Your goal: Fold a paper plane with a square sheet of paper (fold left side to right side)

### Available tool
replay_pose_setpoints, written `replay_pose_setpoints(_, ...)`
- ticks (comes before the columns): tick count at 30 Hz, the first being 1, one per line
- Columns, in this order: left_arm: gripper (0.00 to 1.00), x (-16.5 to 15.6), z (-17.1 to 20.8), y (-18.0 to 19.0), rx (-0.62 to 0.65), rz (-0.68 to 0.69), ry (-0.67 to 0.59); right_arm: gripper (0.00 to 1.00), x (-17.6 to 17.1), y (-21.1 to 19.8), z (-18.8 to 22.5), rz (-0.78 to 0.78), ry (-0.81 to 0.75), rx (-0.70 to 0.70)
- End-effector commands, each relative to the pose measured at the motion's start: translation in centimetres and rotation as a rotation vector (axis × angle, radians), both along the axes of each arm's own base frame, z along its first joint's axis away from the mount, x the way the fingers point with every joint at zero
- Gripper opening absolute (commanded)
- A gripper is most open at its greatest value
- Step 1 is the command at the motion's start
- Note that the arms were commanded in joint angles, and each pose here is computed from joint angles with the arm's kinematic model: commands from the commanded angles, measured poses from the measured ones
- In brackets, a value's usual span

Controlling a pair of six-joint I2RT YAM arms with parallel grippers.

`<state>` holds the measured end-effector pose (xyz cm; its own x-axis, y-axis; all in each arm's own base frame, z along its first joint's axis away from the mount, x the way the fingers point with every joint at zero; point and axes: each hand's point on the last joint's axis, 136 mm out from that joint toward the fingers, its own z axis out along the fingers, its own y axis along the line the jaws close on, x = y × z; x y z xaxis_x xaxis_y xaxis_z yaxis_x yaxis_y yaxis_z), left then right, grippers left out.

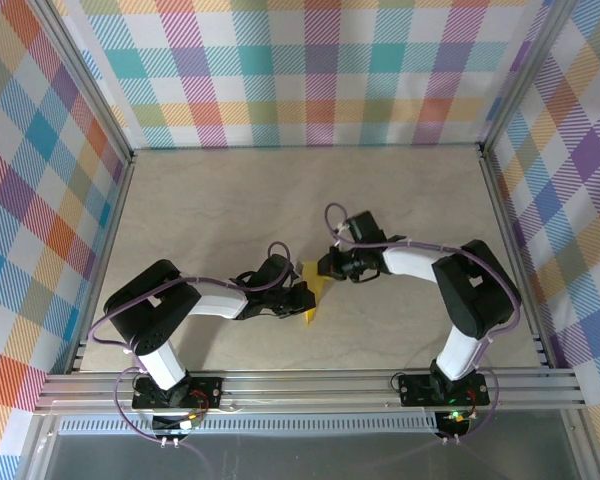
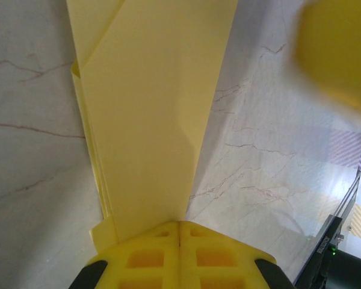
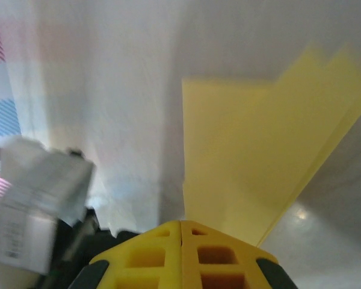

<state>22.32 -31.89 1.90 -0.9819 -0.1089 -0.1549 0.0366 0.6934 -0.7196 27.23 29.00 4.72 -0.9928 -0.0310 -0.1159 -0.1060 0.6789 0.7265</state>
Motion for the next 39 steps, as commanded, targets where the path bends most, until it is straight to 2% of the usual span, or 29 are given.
replay_pose_setpoints(1, 0.0, -2.0, -3.6, 2.6, 0.152, 0.012, 0.088, 0.04, -1.0, 0.7, -1.0, -0.016, 0.068, 0.017)
replay_pose_setpoints(8, 0.0, -1.8, -3.4, 2.4, 0.142, 0.01, 0.081, 0.04, -2.5, 0.5, -3.2, -0.013, 0.125, -0.004)
replay_pose_setpoints(12, 0.0, -1.4, -2.7, 1.9, 0.117, 0.015, 0.071, 0.04, -3.3, -0.6, -4.8, -0.015, 0.155, -0.078)
replay_pose_setpoints(21, 0.12, 0.4, 3.0, 0.3, 0.038, -0.004, -0.009, 0.01, -4.9, -3.3, -7.5, -0.049, 0.231, -0.242)
replay_pose_setpoints(24, 0.2, 0.5, 4.2, 1.0, 0.061, 0.002, -0.033, 0.0, -5.1, -3.7, -7.8, -0.055, 0.241, -0.268)
replay_pose_setpoints(27, 0.31, 0.0, 4.1, 2.1, 0.102, 0.007, -0.036, 0.0, -5.1, -3.8, -7.9, -0.055, 0.244, -0.275)
replay_pose_setpoints(29, 0.35, -0.6, 3.5, 2.7, 0.122, 0.002, -0.024, 0.0, -5.1, -3.8, -7.9, -0.055, 0.243, -0.275)
replay_pose_setpoints(39, 0.42, -2.0, 2.0, 2.1, 0.095, -0.028, 0.029, 0.0, -4.9, -3.6, -7.8, -0.051, 0.241, -0.271)
